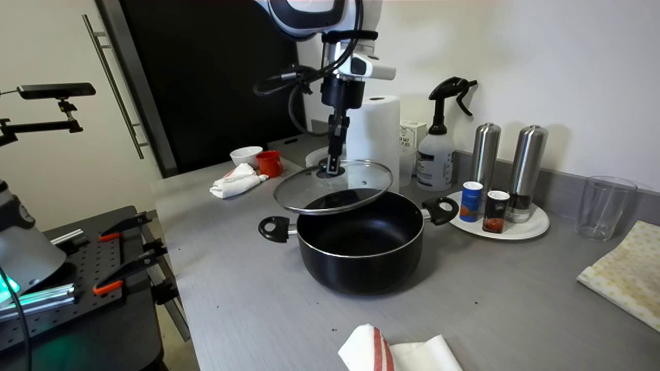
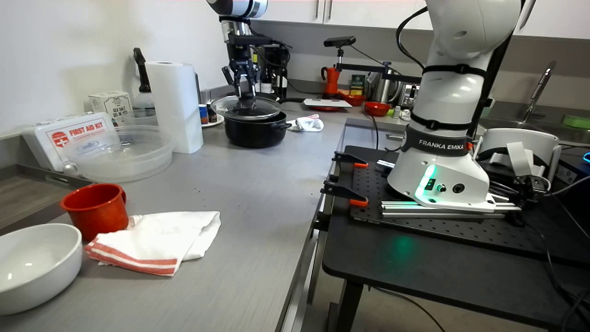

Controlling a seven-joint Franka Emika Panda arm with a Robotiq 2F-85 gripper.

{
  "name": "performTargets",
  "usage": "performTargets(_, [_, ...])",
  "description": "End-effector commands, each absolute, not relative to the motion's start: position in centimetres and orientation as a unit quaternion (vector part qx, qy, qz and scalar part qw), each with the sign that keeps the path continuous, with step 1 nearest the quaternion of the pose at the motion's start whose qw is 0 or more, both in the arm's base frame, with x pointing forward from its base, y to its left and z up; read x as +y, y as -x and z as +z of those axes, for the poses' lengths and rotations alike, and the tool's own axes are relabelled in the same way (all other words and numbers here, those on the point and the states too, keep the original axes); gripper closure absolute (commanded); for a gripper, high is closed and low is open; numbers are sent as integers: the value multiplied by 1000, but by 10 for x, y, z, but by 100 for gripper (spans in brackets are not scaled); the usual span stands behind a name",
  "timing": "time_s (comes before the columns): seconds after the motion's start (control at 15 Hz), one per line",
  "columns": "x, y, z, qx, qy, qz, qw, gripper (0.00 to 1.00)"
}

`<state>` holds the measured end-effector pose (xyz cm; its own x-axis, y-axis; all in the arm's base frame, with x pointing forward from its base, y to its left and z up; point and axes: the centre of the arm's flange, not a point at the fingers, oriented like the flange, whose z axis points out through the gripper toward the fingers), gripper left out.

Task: Remove the lid from the pot

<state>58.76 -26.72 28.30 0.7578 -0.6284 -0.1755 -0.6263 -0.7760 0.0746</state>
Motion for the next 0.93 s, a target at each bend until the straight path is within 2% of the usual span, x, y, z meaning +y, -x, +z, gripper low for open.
performTargets(0.0, [-217, -561, 300, -267, -959, -96, 27, 75])
performTargets(0.47, [-125, -549, 285, -138, -978, -120, 101, 75])
performTargets(0.87, [-66, -536, 254, -35, -982, -128, 137, 75])
